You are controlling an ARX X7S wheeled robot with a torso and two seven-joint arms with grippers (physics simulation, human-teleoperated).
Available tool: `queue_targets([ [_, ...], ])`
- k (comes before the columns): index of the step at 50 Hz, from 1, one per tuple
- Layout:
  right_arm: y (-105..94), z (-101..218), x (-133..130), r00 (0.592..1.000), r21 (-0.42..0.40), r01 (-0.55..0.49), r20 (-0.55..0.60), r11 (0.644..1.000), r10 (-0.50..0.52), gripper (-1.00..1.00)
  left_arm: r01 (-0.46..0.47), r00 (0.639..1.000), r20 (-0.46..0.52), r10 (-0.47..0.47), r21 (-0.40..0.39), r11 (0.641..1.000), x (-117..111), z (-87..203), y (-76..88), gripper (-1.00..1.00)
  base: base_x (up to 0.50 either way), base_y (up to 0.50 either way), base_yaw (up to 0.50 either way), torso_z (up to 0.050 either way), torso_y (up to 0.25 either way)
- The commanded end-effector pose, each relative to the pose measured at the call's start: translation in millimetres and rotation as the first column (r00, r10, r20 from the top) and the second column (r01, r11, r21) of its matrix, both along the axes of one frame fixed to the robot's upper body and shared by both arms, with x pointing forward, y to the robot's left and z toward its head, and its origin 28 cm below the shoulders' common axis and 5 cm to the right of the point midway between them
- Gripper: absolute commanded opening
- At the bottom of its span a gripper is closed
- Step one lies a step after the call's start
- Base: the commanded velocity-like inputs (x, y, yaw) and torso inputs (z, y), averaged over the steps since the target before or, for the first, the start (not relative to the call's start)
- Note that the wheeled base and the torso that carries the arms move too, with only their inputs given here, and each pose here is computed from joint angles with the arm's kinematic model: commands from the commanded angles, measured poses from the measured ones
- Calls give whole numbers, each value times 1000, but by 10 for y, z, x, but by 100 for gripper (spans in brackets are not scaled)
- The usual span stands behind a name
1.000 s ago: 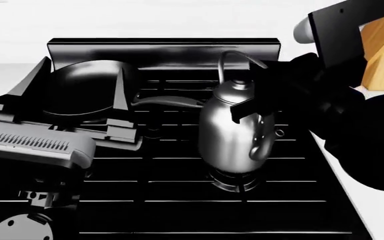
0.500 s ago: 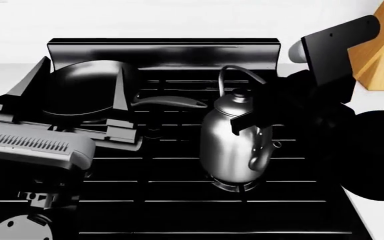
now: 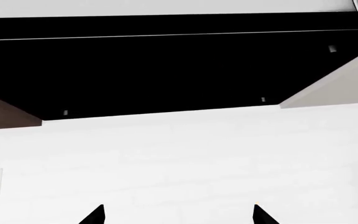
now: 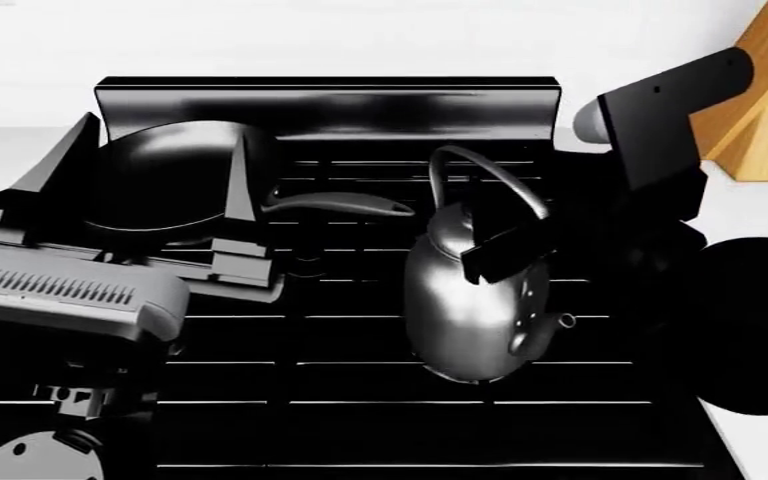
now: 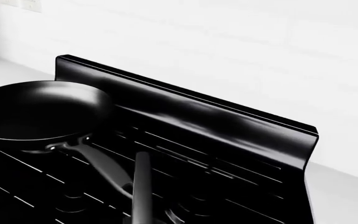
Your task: Pick the kettle from the counter and place it on a stove burner. Then turn the burner on.
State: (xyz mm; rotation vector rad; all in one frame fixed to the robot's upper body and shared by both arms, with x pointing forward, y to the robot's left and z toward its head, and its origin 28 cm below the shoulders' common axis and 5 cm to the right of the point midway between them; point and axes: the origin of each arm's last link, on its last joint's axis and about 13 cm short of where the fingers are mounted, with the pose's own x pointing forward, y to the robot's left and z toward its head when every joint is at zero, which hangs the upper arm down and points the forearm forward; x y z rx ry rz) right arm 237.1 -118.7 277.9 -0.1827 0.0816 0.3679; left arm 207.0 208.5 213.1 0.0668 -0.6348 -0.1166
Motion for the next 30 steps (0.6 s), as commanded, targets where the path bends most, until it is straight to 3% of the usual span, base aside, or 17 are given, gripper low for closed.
queue_targets([
  [1,28,12,-32,999,-5,-34,-3,999,34,100,-1,1000,1,1,-2,1000,-2,6,6,100,0,0,0,0,0],
  [30,27,3,-122,998,5,-56,-4,998,56,100,0,1000,6,0,-3,1000,-15,12,5,100,0,0,0,0,0],
])
